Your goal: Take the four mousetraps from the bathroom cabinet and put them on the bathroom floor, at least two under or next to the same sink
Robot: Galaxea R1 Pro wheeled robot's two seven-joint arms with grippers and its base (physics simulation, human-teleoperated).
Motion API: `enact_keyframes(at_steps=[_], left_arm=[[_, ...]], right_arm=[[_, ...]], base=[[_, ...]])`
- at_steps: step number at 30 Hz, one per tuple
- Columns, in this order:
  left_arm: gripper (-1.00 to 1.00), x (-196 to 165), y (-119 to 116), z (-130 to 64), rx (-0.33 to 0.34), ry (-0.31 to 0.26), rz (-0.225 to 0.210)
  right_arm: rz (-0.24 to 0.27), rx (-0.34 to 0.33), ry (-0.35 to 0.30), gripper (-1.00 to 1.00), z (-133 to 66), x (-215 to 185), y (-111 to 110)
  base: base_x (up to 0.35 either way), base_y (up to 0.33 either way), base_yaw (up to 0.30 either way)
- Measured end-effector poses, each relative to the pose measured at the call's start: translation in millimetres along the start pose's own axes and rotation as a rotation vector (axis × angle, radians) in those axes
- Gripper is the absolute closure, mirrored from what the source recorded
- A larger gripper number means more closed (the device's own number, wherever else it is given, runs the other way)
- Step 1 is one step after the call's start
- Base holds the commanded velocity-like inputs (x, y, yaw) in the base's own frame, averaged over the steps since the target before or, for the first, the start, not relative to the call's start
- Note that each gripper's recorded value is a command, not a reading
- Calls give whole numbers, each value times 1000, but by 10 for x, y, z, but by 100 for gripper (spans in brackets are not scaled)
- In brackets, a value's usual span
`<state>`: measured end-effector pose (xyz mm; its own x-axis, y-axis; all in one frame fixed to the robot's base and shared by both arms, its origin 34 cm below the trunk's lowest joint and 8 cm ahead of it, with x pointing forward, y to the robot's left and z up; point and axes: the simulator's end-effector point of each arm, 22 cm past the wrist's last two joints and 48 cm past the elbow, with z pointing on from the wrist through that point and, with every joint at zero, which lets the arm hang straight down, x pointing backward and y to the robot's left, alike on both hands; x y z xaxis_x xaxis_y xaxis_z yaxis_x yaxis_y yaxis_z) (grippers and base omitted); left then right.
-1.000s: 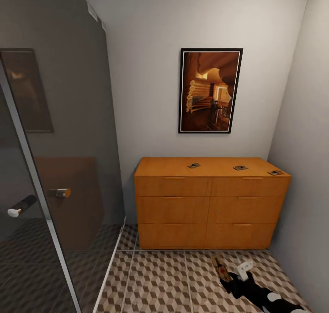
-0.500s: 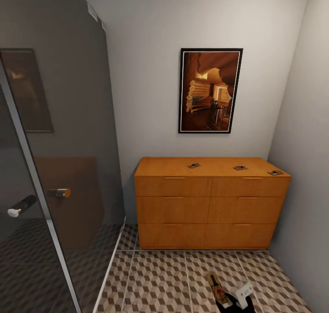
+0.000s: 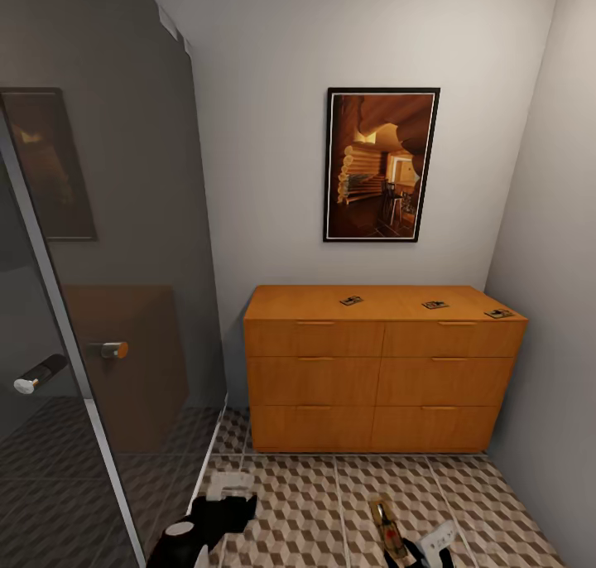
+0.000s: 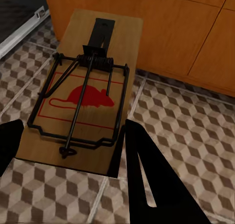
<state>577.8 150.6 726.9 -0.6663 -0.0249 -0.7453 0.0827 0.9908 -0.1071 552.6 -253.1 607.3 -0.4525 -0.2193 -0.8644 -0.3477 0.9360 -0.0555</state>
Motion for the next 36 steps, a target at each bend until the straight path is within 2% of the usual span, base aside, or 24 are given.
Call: enact_keyframes(at_steps=[4,8,11,15,17,19,21,22,23,28,36], left_arm=[[-100,-390,-33,21,5,-13,13],[-100,-961,-63,24,7,4,35],[-100,-1364,-80,0,7,-16,46],[-100,-1976,-123,-16,8,-56,65],[-100,-2167,-145,-10,9,-66,72],[-100,-2280,-156,-14,9,-74,75],[-100,-2448,-171,-35,8,-91,80],[-100,-2487,-173,-43,8,-96,81],[-100,-2596,-181,-68,8,-109,84],[-100,-2847,-196,-208,6,-125,91],[-100,-2978,-210,-328,10,-148,93]], right_arm=[[11,-7,0,100,6,21,106],[15,-10,0,100,10,28,153],[16,-8,-4,100,11,19,157],[3,8,-64,100,-11,-87,131],[3,31,-96,100,-66,-89,108],[8,58,-114,100,-108,-80,71],[32,141,-140,100,-226,-9,-62],[36,161,-142,100,-267,30,-85],[60,225,-153,100,-401,143,-161],[84,306,-204,100,-605,216,-184],[96,320,-214,100,-621,214,-154]], base=[[0,0,0],[0,0,0],[0,0,0],[0,0,0],[0,0,0],[0,0,0],[0,0,0],[0,0,0],[0,0,0],[0,0,0],[0,0,0]])
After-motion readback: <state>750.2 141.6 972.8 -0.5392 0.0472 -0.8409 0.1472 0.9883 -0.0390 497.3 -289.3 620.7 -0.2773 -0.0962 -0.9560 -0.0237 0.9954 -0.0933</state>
